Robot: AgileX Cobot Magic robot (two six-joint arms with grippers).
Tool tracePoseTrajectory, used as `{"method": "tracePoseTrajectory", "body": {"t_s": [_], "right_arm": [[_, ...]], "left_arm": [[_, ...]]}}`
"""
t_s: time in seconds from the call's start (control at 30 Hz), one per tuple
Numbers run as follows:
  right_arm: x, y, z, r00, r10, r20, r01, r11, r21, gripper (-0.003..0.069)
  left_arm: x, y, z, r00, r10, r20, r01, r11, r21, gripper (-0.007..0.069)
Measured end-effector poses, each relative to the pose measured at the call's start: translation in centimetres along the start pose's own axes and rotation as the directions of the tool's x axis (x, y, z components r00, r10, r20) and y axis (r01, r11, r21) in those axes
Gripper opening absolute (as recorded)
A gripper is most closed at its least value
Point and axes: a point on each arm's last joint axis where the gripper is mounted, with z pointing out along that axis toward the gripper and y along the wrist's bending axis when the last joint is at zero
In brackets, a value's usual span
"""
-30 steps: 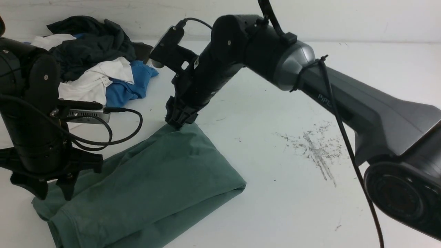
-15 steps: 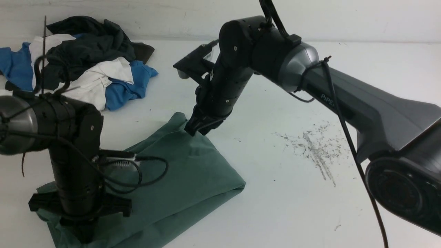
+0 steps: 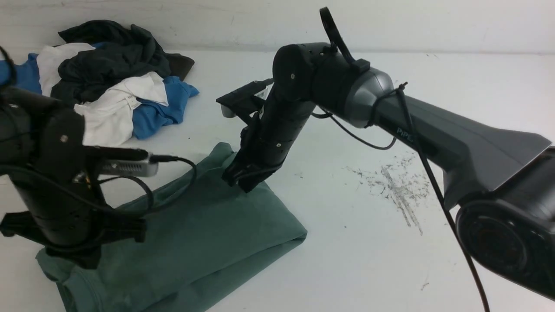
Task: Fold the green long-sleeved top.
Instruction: Use the right arm to drag the right edge of the fabric to the left and folds it over the left edge
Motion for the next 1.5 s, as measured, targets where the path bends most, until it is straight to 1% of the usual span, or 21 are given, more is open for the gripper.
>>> {"method": "tracePoseTrajectory", "body": {"t_s": [0.07,0.1,0.13,0.23,0.3,0.33,0.37,0.43,0.53,0.6,0.63,0.67,0.77,0.87,0.97,1.1,1.23,1.33,1.37,1.4,1.5], "right_arm": [[-0.2,1.1,0.3,1.000,-0.017,-0.001,0.017,1.000,-0.013,-0.0015],[-0.3,2.1,0.6,0.999,-0.039,-0.007,0.039,0.999,-0.015,-0.0015],[-0.3,2.1,0.6,0.999,-0.041,-0.008,0.040,0.999,-0.013,-0.0015],[-0.3,3.0,1.3,0.997,-0.076,-0.029,0.076,0.997,0.003,-0.0015],[0.1,2.9,2.5,0.993,-0.098,-0.069,0.100,0.994,0.036,-0.0015],[0.4,2.5,3.3,0.991,-0.090,-0.095,0.097,0.993,0.065,-0.0015],[0.4,2.4,3.4,0.991,-0.092,-0.098,0.099,0.993,0.069,-0.0015],[0.8,1.5,4.1,0.992,-0.041,-0.118,0.055,0.991,0.119,-0.0015],[0.9,0.6,3.9,0.994,0.010,-0.112,0.005,0.990,0.138,-0.0015],[1.0,0.0,3.8,0.993,0.030,-0.111,-0.014,0.990,0.143,-0.0015],[1.4,-1.0,3.7,0.992,0.055,-0.115,-0.038,0.988,0.150,-0.0015],[1.4,-1.1,3.7,0.992,0.058,-0.115,-0.040,0.988,0.150,-0.0015],[2.0,-2.6,3.5,0.987,0.122,-0.103,-0.108,0.985,0.132,-0.0015],[2.1,-2.8,3.5,0.985,0.143,-0.093,-0.132,0.985,0.108,-0.0015],[2.3,-2.9,3.5,0.985,0.143,-0.097,-0.131,0.984,0.121,-0.0015],[3.2,-3.7,3.0,0.976,0.186,-0.115,-0.164,0.971,0.174,-0.0015],[4.4,-4.9,2.3,0.966,0.225,-0.129,-0.200,0.962,0.184,-0.0015],[6.3,-6.5,1.2,0.939,0.312,-0.143,-0.280,0.937,0.207,-0.0015],[6.4,-6.6,1.1,0.938,0.315,-0.144,-0.283,0.936,0.207,-0.0015],[7.3,-7.2,0.5,0.923,0.355,-0.150,-0.320,0.922,0.218,-0.0015],[8.4,-7.9,-0.3,0.906,0.389,-0.166,-0.346,0.908,0.237,-0.0015]], "left_arm": [[0.9,0.7,-2.3,0.998,-0.003,0.070,0.003,1.000,0.000,-0.0004],[1.7,1.1,-3.9,0.992,-0.009,0.125,0.008,1.000,0.010,-0.0004],[1.7,1.1,-3.9,0.992,-0.009,0.124,0.008,1.000,0.008,-0.0004],[3.1,1.7,-6.3,0.977,-0.022,0.212,0.016,0.999,0.034,-0.0004],[4.2,2.2,-7.9,0.961,-0.035,0.273,0.021,0.998,0.055,-0.0004],[4.8,2.4,-8.5,0.955,-0.039,0.294,0.022,0.998,0.061,-0.0004],[4.9,2.5,-8.6,0.955,-0.040,0.295,0.023,0.998,0.061,-0.0004],[5.9,2.8,-9.6,0.946,-0.048,0.320,0.027,0.997,0.069,-0.0004],[6.7,3.2,-10.3,0.939,-0.054,0.339,0.030,0.997,0.076,-0.0004],[6.9,3.2,-10.5,0.935,-0.057,0.350,0.031,0.996,0.080,-0.0004],[7.4,3.4,-10.9,0.928,-0.061,0.367,0.031,0.996,0.088,-0.0004],[7.4,3.4,-10.9,0.928,-0.062,0.368,0.031,0.996,0.089,-0.0004],[8.3,3.6,-11.7,0.915,-0.077,0.397,0.033,0.993,0.117,-0.0004],[8.9,3.7,-12.2,0.907,-0.084,0.412,0.033,0.991,0.128,-0.0004],[9.3,3.9,-12.4,0.904,-0.086,0.418,0.034,0.991,0.130,-0.0004],[10.2,4.2,-12.8,0.901,-0.091,0.425,0.037,0.990,0.133,-0.0004],[10.7,4.3,-13.1,0.893,-0.095,0.440,0.036,0.990,0.139,-0.0004],[11.2,4.5,-13.5,0.883,-0.100,0.459,0.036,0.989,0.146,-0.0004],[11.3,4.5,-13.5,0.882,-0.100,0.460,0.036,0.989,0.146,-0.0004],[11.5,4.6,-13.7,0.877,-0.102,0.469,0.035,0.988,0.149,-0.0004],[11.7,4.7,-13.8,0.874,-0.103,0.474,0.036,0.988,0.149,-0.0004]]}}
